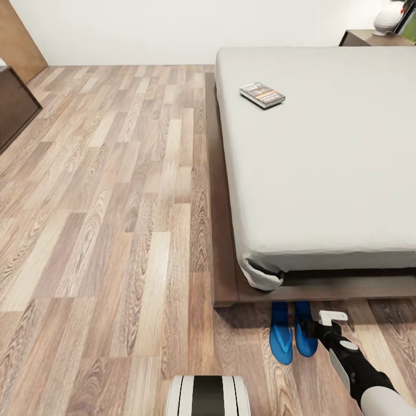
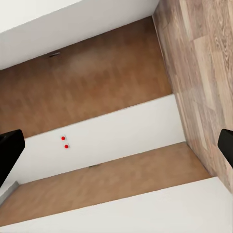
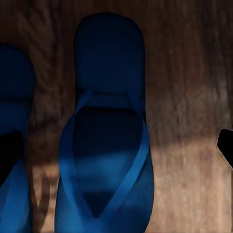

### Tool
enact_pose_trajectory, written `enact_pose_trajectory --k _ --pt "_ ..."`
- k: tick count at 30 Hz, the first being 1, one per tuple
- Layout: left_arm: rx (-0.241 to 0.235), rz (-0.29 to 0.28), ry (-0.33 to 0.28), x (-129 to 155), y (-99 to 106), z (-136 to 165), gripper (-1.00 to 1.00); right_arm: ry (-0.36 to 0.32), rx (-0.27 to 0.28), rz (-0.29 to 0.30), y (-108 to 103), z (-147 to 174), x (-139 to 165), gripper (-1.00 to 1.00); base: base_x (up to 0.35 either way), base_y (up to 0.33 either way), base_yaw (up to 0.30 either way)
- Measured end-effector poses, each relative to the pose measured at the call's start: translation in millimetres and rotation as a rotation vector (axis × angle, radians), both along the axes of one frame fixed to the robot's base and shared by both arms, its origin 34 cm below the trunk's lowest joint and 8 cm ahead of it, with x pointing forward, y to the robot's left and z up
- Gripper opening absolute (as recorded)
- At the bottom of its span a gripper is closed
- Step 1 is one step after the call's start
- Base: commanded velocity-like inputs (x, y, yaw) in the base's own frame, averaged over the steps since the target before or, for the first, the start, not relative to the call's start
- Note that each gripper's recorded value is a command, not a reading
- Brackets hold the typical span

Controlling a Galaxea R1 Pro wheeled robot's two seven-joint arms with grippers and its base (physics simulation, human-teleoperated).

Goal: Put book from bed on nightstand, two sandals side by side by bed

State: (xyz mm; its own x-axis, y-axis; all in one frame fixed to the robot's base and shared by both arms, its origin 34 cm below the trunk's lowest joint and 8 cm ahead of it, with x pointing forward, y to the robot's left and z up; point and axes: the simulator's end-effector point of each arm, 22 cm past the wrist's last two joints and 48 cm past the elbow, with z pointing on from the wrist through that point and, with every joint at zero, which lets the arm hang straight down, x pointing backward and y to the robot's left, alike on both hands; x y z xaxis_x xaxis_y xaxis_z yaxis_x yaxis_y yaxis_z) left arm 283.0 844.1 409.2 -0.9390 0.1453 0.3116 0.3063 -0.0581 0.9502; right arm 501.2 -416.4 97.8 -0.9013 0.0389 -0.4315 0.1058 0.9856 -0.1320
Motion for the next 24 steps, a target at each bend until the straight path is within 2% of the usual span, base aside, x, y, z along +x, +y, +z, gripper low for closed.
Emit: enact_pose_trajectory --k 11,17,24 --pt "0.000 0.000 0.000 0 0 0 1.00 0.015 0.004 -0.001 2 -3 -6 1.00 0.000 0.000 0.000" --pt "0.000 0.000 -0.024 2 0 6 1.00 -0.006 0.005 -0.001 2 7 2 1.00 0.000 0.000 0.000" --pt "0.000 0.000 -0.024 2 0 6 1.00 -0.004 0.006 -0.001 2 6 1 1.00 0.000 0.000 0.000"
